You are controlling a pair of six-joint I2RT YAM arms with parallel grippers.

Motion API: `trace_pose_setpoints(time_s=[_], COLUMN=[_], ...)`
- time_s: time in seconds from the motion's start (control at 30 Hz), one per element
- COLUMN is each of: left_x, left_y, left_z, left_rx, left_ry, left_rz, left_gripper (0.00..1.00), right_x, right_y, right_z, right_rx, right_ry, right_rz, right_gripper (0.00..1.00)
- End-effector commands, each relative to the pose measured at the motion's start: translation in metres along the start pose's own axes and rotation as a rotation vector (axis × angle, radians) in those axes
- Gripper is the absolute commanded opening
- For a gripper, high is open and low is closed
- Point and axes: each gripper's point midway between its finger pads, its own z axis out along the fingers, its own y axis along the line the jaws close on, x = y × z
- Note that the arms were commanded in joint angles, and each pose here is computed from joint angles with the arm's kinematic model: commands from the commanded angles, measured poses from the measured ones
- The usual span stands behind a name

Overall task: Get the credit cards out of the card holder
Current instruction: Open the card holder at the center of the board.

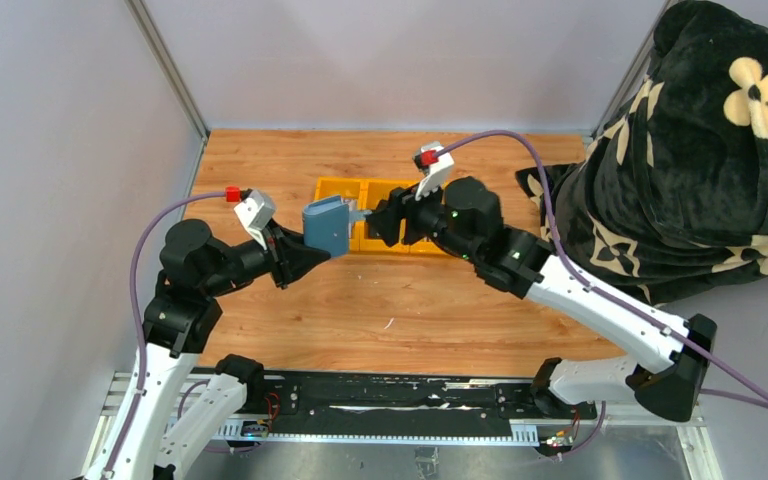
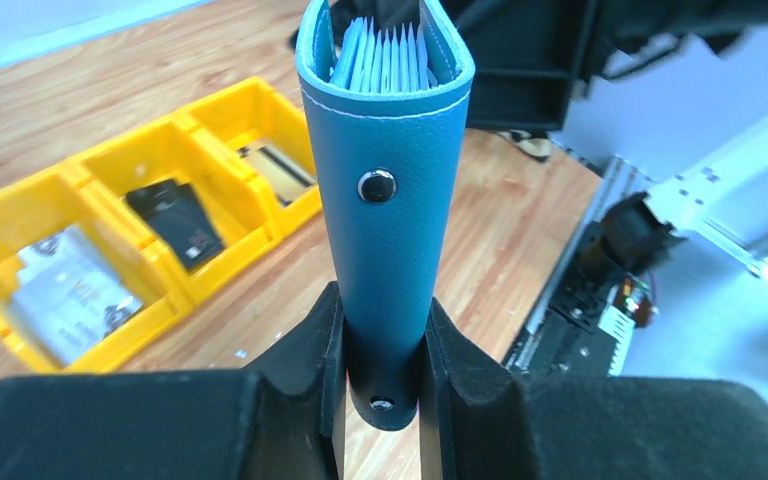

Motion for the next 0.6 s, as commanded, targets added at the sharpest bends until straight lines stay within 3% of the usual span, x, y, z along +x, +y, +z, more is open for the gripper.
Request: trace_pose_setpoints(time_s=[0.0, 0.17, 0.27, 0.57], left_x=[-0.024, -0.016, -0.011, -0.013], left_y=[-0.044, -0.056, -0.064, -0.082], left_z=[-0.008, -0.012, -0.016, -0.025], left_rx=[0.221, 0.299, 0.348, 0.443], left_ry=[-0.040, 0.012, 0.033, 0.047], left_rz=[0.079, 0.082, 0.093, 0.091], left_gripper=[0.00, 0.00, 0.00, 0.00], right_x=[-0.018, -0.022, -0.031, -0.036], right_y=[0.053, 0.074, 0.078, 0.086], right_z=[-0.033, -0.072, -0.082, -0.079], right_rx=[-0.459, -0.728, -0.760, -0.803], right_ry=[0.024, 0.088, 0.078, 0.084], right_rz=[0.007, -0.044, -0.089, -0.088], right_gripper=[0.65, 0.76, 0.80, 0.67])
